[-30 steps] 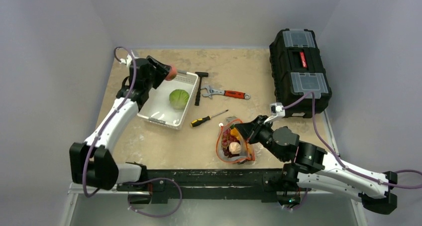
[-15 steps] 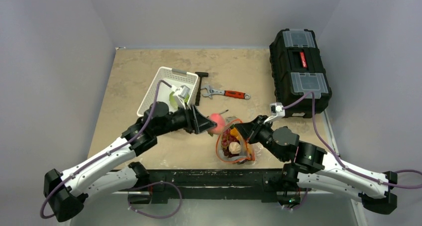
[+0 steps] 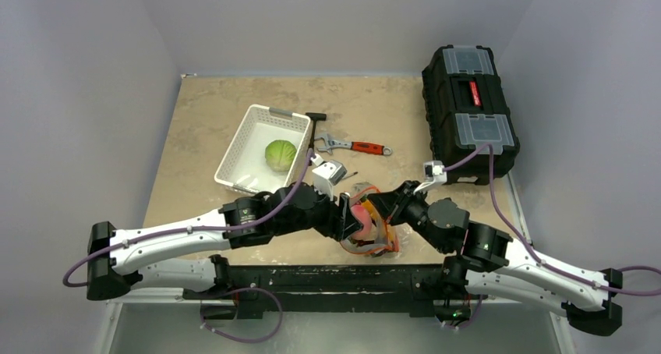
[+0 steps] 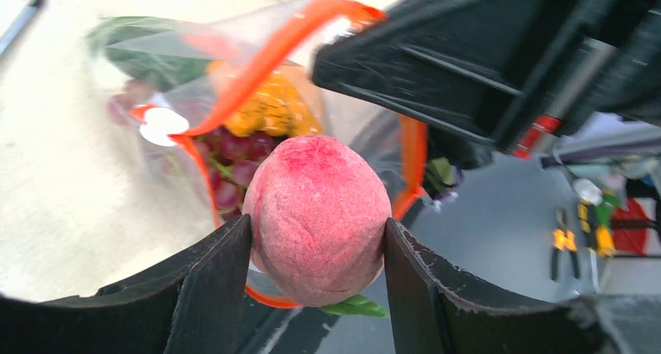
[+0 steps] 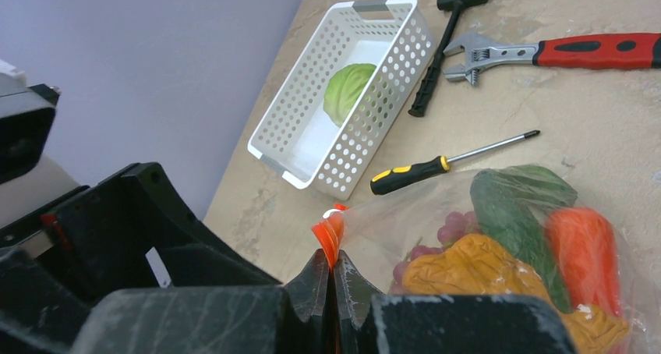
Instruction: Place the food in the zip-top bag and seal the zipper
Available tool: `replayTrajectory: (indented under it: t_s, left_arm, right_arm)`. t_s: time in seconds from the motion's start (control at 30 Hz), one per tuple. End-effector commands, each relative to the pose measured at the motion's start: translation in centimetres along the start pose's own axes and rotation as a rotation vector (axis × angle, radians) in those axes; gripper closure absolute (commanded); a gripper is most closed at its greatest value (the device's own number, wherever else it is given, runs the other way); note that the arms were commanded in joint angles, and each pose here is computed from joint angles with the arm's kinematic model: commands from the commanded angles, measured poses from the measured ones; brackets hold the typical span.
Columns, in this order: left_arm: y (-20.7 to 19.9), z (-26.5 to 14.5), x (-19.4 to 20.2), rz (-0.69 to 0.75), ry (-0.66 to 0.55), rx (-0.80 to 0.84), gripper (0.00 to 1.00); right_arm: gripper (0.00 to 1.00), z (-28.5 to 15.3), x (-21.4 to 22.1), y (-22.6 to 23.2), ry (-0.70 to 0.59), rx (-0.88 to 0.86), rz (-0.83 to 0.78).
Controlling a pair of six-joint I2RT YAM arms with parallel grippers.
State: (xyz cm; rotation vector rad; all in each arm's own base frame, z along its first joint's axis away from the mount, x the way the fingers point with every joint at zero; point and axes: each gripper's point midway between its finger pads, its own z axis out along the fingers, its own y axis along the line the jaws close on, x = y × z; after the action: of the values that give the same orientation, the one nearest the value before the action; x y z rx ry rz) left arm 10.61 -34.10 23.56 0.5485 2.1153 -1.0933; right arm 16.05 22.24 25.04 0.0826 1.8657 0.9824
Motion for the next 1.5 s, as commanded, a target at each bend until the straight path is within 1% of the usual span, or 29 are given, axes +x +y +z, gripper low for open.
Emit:
replayTrajectory:
  t_s: [0.0, 0.13, 0.23, 0.37, 0.43, 0.53, 0.67, 0.7, 0.77, 0.87, 0.93, 1.07, 1.13, 1.27, 1.43, 1.47]
  left_arm:
    - [2.2, 0.4, -1.8, 0.022, -0.063, -0.171, 0.86]
    - [2.7, 1.7, -1.9, 0.037, -0.028, -0.237, 0.85]
    - [2.5, 2.9, -1.8, 0.031, -0.009, -0.250, 0.85]
    - [3.2, 4.6, -1.0, 0.023, 0.020, -0.294, 0.80]
    - [4.1, 5.1, -0.4, 0.019, 0.047, -0.349, 0.71]
    - [4.8, 5.4, 0.2, 0.019, 0.084, -0.398, 0.52]
    - [3.8, 5.1, 0.0, 0.005, 0.083, -0.349, 0.39]
    - [3.4, 4.8, -0.1, 0.001, 0.085, -0.333, 0.33]
    - [2.9, 4.0, -0.6, 0.000, 0.080, -0.310, 0.24]
    - [1.9, 3.0, -1.1, -0.010, 0.067, -0.262, 0.08]
    - [1.3, 2.5, -1.4, -0.013, 0.064, -0.232, 0.05]
    - [1.0, 1.1, -2.1, -0.016, 0.047, -0.223, 0.04]
    - [1.5, 0.1, -2.2, -0.014, 0.034, -0.237, 0.08]
    - [3.3, -1.6, -1.5, -0.026, 0.020, -0.288, 0.21]
    - [4.9, -1.4, 1.0, -0.094, 0.038, -0.287, 0.48]
    - [4.9, -1.1, 1.5, -0.107, 0.045, -0.277, 0.51]
  right_arm:
    - [1.00, -0.7, -2.6, 2.0, -0.071, -0.066, 0.072]
    - [1.00, -0.9, -2.8, 2.1, -0.073, -0.069, 0.070]
    - [1.00, -0.9, -2.7, 2.2, -0.069, -0.072, 0.073]
    - [1.00, -1.0, -2.6, 2.4, -0.063, -0.086, 0.076]
    - [1.00, -1.0, -2.4, 2.5, -0.060, -0.094, 0.078]
    - [1.00, -1.1, -2.6, 2.5, -0.062, -0.094, 0.075]
    - [1.00, -1.3, -2.5, 1.9, -0.071, -0.083, 0.077]
    - [1.00, -1.3, -2.6, 1.8, -0.076, -0.082, 0.079]
    - [1.00, -1.4, -2.8, 1.8, -0.082, -0.081, 0.077]
    - [1.00, -1.3, -2.9, 1.7, -0.086, -0.072, 0.060]
    - [1.00, -1.2, -3.0, 1.7, -0.087, -0.066, 0.055]
    - [1.00, -1.0, -2.7, 1.7, -0.082, -0.067, 0.052]
    - [1.00, -0.9, -2.7, 1.8, -0.079, -0.067, 0.051]
    - [1.00, -1.0, -2.9, 2.0, -0.082, -0.073, 0.051]
    - [1.00, -1.0, -3.0, 2.2, -0.085, -0.078, 0.053]
    - [1.00, -1.0, -3.0, 2.2, -0.083, -0.077, 0.053]
